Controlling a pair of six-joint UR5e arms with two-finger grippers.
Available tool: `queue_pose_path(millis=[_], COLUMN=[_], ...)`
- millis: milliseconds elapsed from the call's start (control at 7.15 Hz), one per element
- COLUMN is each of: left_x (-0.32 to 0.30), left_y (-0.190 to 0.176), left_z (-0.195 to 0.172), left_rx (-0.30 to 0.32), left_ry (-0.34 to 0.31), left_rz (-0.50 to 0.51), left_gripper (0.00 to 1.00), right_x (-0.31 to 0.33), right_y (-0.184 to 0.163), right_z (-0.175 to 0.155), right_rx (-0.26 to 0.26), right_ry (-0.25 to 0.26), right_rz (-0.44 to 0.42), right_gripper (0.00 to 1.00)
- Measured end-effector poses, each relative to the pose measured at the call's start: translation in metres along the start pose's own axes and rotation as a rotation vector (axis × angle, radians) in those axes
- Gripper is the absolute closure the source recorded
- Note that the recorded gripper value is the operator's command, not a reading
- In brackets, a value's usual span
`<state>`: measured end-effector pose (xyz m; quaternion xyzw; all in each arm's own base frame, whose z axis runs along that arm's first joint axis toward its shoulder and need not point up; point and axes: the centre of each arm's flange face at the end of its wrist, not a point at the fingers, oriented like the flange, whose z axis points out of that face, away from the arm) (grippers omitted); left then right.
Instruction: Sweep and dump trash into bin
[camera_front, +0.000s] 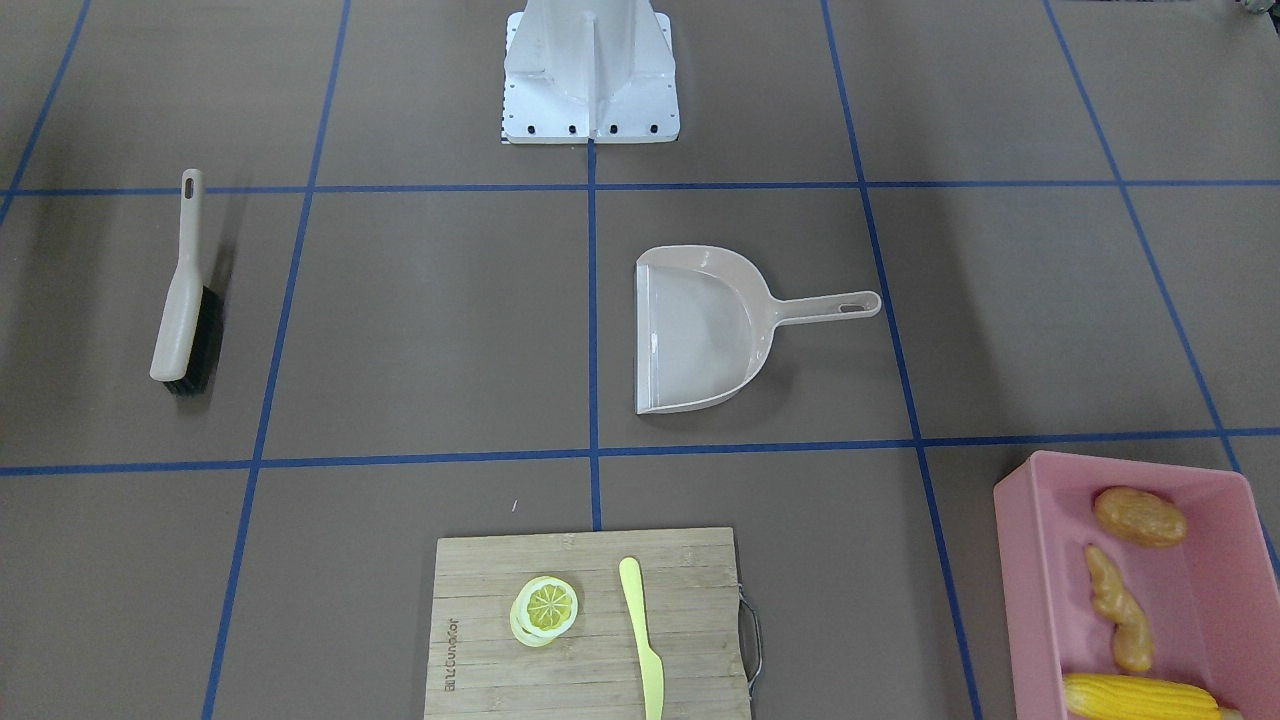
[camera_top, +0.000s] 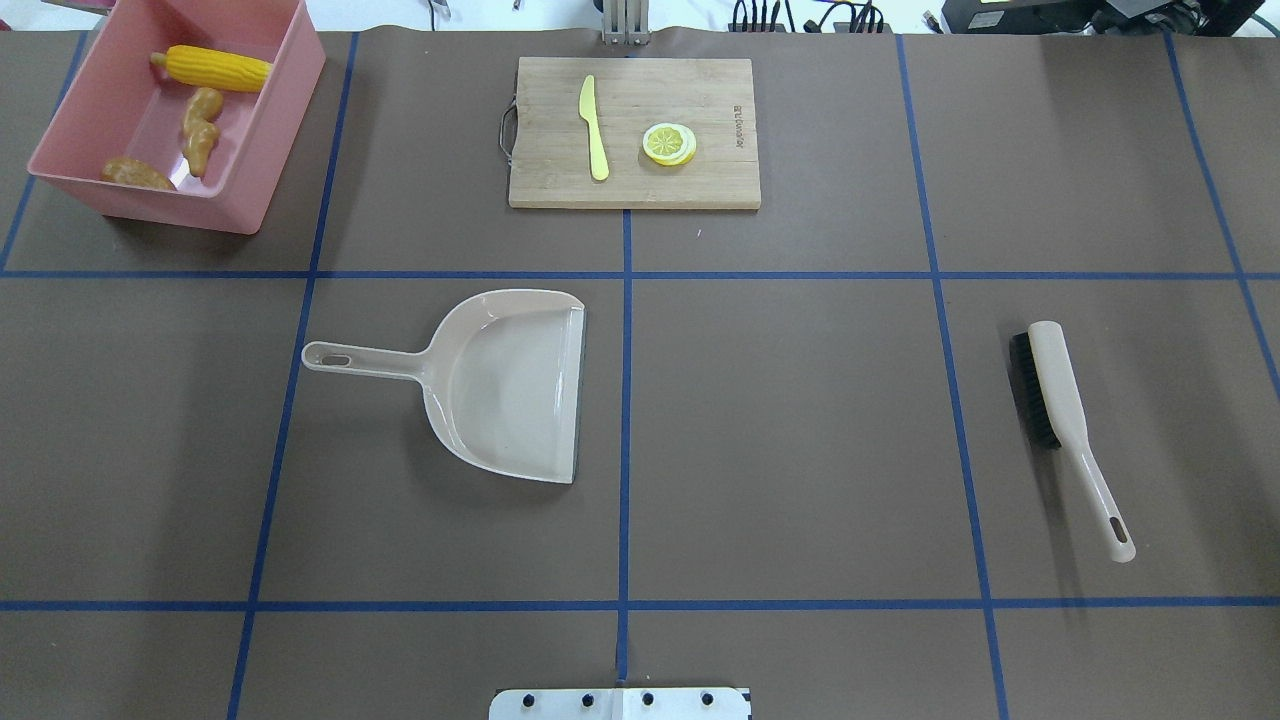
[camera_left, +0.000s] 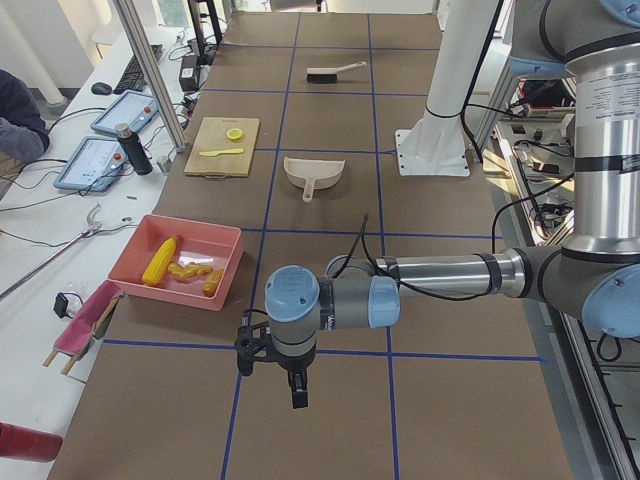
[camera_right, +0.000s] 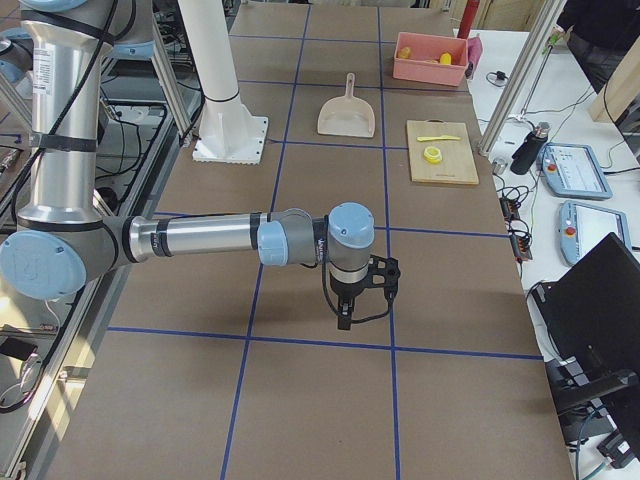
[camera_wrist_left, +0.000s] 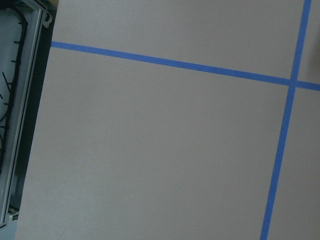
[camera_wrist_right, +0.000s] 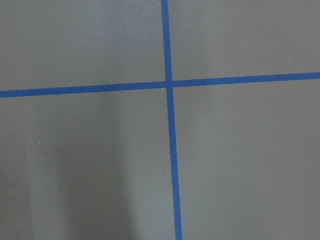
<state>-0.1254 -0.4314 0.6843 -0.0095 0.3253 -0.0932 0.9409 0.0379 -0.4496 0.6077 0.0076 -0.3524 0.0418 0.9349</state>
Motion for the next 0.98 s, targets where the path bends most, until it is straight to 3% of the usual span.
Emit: queue_pose_path(millis=[979], left_x=[0.008], left_y=[0.017], left_z=[-0.004], left_rx=[0.011], left_ry=[0.07], left_rz=[0.016], left_gripper=[0.01], right_x=[0.005], right_y=[0.0], right_z=[-0.001], right_rx=[0.002], right_ry=[0.0], right_rz=[0.008], right_gripper=[0.0])
